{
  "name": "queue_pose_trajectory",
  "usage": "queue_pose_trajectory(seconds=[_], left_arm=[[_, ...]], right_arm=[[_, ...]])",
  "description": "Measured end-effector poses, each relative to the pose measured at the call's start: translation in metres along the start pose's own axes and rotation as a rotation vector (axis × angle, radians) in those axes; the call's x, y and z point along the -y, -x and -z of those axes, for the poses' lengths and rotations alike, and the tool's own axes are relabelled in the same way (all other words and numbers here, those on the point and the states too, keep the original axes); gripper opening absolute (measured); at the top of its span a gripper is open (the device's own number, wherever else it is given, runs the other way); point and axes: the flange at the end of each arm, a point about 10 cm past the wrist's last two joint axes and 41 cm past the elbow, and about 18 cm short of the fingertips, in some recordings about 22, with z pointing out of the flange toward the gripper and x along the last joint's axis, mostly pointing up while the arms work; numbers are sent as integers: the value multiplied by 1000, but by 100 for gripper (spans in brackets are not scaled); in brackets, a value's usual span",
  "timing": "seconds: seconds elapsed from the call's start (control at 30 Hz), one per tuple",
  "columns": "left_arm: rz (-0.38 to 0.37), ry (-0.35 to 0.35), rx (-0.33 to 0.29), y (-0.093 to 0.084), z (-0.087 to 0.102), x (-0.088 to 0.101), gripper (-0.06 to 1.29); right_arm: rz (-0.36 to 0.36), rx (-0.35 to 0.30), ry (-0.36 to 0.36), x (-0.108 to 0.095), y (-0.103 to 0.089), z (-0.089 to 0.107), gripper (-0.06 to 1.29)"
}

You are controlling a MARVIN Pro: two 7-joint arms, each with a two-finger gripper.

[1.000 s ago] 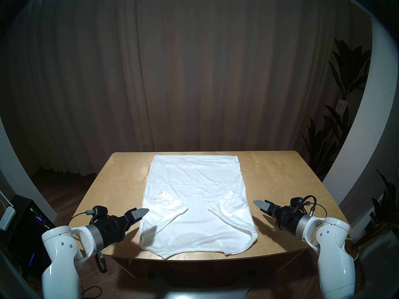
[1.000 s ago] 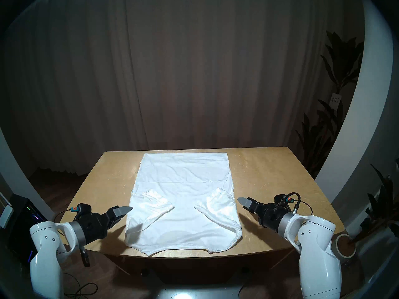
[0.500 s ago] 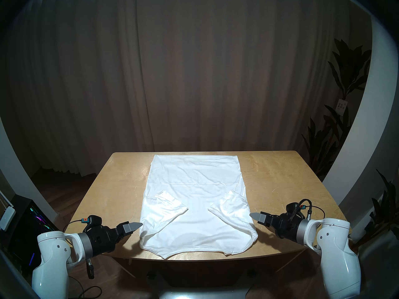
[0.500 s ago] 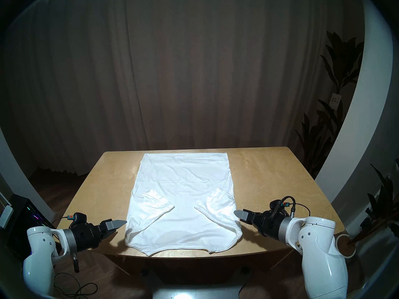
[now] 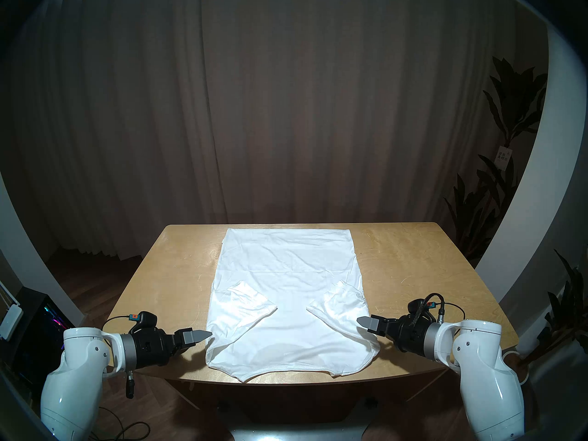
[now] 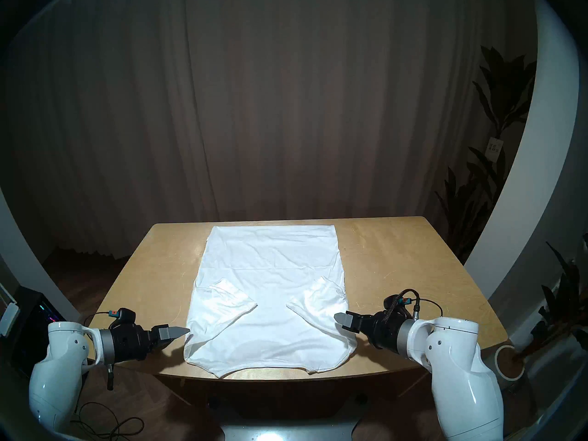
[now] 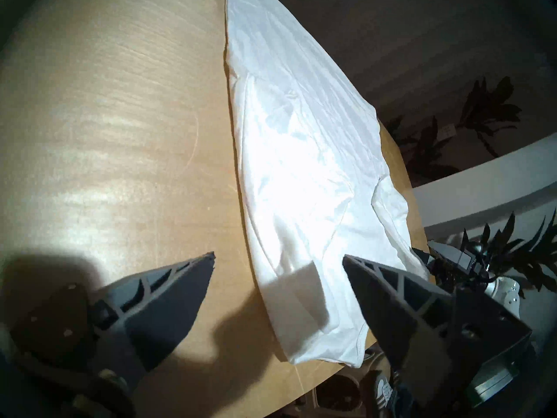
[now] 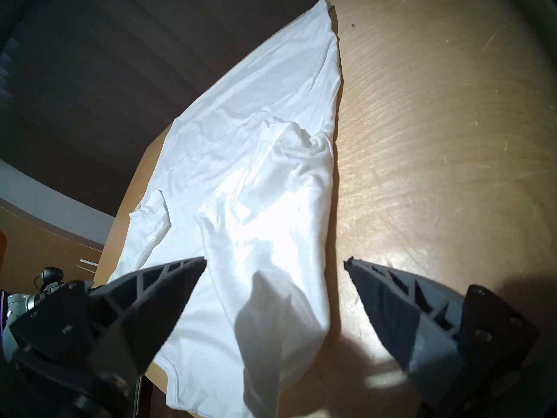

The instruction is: Fold the shirt by bringing both sleeves in and then folding it in half

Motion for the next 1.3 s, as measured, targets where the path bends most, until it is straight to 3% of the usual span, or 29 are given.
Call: queue_pose_trajectory(seconds=[0.6,0.77,0.97,1.17,1.23,1.3], left_arm=[[-108,121,206,-23,-11,6,114],[-124,99,208,-31,-23,4,102],[-145,74,195,-38,-34,-1,100],[-159,26,192,-38,-45,-3,76],[-151,0,193,-35,-49,0,47],[-142,-3,190,-34,-50,0,38]], right_arm=[[5,0,11,11,-6,-16,125],[0,1,13,13,-5,-18,125],[-10,-5,15,13,-6,-18,125],[-21,-8,14,11,-5,-18,125],[-29,-4,13,9,-5,-21,125],[-33,0,12,8,-4,-22,125]])
